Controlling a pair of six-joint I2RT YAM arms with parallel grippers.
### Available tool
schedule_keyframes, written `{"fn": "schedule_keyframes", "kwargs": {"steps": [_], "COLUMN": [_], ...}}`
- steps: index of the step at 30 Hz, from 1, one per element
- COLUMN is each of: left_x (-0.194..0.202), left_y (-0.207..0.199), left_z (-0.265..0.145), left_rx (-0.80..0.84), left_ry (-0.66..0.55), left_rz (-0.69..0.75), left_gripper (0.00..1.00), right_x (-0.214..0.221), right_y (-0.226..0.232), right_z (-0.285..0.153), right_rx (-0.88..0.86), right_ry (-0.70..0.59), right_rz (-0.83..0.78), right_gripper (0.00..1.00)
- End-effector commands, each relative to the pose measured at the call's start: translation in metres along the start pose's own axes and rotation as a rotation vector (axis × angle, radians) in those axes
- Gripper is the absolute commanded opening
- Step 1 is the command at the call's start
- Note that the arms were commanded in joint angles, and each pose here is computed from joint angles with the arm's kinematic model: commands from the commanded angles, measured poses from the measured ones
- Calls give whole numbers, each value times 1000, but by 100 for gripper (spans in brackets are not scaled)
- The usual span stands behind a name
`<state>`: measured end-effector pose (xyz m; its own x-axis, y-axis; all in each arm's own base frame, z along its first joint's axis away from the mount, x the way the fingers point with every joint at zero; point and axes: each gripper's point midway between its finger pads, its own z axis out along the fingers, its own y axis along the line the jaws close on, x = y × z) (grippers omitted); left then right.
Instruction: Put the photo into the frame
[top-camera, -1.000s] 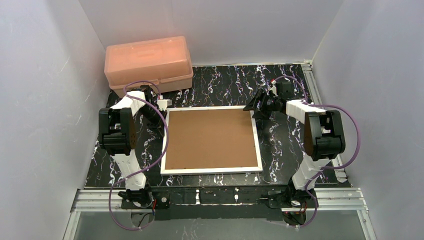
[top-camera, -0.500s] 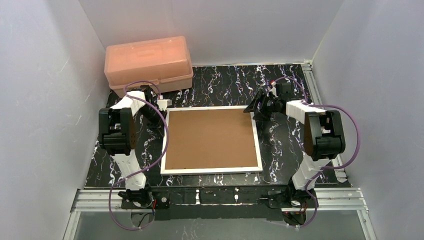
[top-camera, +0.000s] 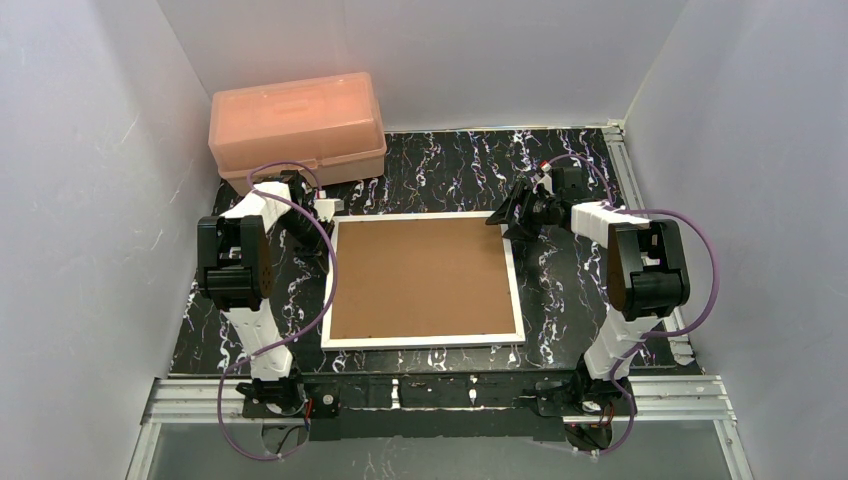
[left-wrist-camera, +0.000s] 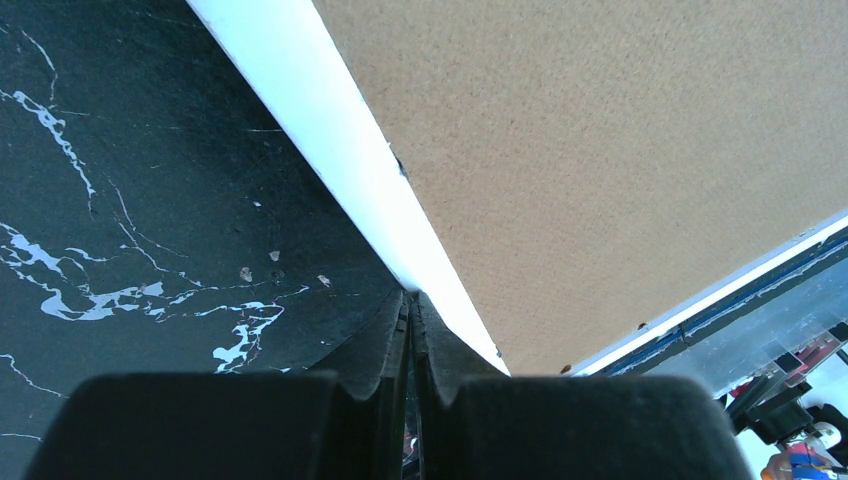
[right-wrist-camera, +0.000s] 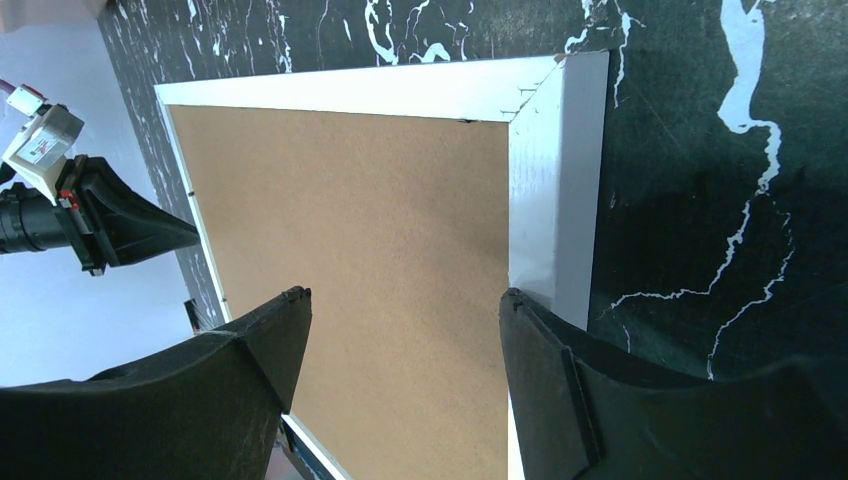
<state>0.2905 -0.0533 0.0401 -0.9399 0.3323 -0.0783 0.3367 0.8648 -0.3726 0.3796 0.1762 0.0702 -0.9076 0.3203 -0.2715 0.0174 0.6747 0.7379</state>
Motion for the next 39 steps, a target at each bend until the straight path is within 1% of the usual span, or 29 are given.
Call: {"fn": "schedule_keyframes", "kwargs": {"steps": [1,18,33,36,39], "left_x": [-14,-17,-18,-17,-18], "left_y": [-8,-9,-9,-9,-9], "left_z": [7,7,8,9,8], "left_rx": [43,48,52,51,50], "left_ry": [-34,-40,-39,-40,-41], "left_rz": [38,38,40,41,42], "left_gripper": [2,1,1,1,1], "right_x": [19,45,72,72,65], "right_y": [-17,-18,-33,-32,-22], "right_z": [12,21,32,31,29], "right_rx": [46,70,134,135,106], "right_ry": [47,117,172,165,150], "right_rz": [24,36,35,38,31], "right_gripper": [77,76,76,76,77]}}
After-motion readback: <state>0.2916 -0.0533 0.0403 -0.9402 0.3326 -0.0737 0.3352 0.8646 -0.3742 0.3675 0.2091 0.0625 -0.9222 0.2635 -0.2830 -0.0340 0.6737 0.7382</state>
